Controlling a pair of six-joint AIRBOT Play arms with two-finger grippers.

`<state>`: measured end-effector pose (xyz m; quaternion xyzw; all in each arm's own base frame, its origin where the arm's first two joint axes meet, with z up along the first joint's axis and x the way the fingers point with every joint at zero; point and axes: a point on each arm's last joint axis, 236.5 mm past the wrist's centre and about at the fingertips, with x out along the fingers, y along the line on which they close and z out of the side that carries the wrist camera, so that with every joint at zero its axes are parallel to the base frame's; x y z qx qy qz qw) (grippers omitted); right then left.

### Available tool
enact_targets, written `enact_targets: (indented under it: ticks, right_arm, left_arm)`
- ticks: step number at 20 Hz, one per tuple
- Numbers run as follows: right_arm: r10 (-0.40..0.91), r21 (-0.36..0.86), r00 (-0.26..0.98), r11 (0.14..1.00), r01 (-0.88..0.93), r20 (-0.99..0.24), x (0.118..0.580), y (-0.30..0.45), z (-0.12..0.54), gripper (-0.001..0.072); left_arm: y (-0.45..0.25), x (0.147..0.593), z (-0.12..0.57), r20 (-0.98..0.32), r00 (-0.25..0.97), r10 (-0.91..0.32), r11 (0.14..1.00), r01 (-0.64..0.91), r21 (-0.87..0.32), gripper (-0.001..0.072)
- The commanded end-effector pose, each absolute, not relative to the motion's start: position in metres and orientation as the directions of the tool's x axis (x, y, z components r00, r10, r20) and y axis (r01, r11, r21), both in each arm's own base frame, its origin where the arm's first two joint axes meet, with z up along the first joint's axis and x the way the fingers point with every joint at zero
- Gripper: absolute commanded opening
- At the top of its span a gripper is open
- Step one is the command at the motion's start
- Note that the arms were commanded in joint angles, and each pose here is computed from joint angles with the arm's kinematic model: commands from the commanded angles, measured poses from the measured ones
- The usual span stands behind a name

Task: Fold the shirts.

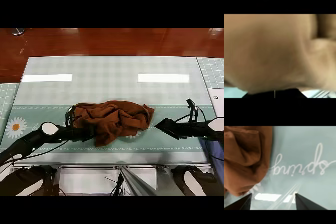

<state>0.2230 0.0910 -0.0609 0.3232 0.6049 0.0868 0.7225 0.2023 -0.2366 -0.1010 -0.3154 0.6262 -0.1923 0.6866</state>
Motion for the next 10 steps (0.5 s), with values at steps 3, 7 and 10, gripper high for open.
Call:
enact_targets:
  ticks: [3, 7, 10]
  right_arm:
    - [0.620, 0.688, 0.306, 0.687, 0.234, -0.722, 0.234, 0.116, -0.044, 0.0619]
    - [0.626, 0.667, 0.241, 0.727, 0.162, -0.741, 0.231, 0.149, -0.061, 0.0619]
    - [0.620, 0.651, 0.203, 0.740, 0.171, -0.758, 0.240, 0.171, -0.082, 0.0619]
  left_arm:
    - [-0.248, 0.215, -0.089, -0.717, 0.155, -0.680, 0.714, -0.083, -0.695, 0.0019]
    - [-0.248, 0.214, -0.089, -0.717, 0.152, -0.681, 0.714, -0.083, -0.696, 0.0019]
    - [-0.250, 0.209, -0.088, -0.713, 0.130, -0.689, 0.709, -0.082, -0.700, 0.0019]
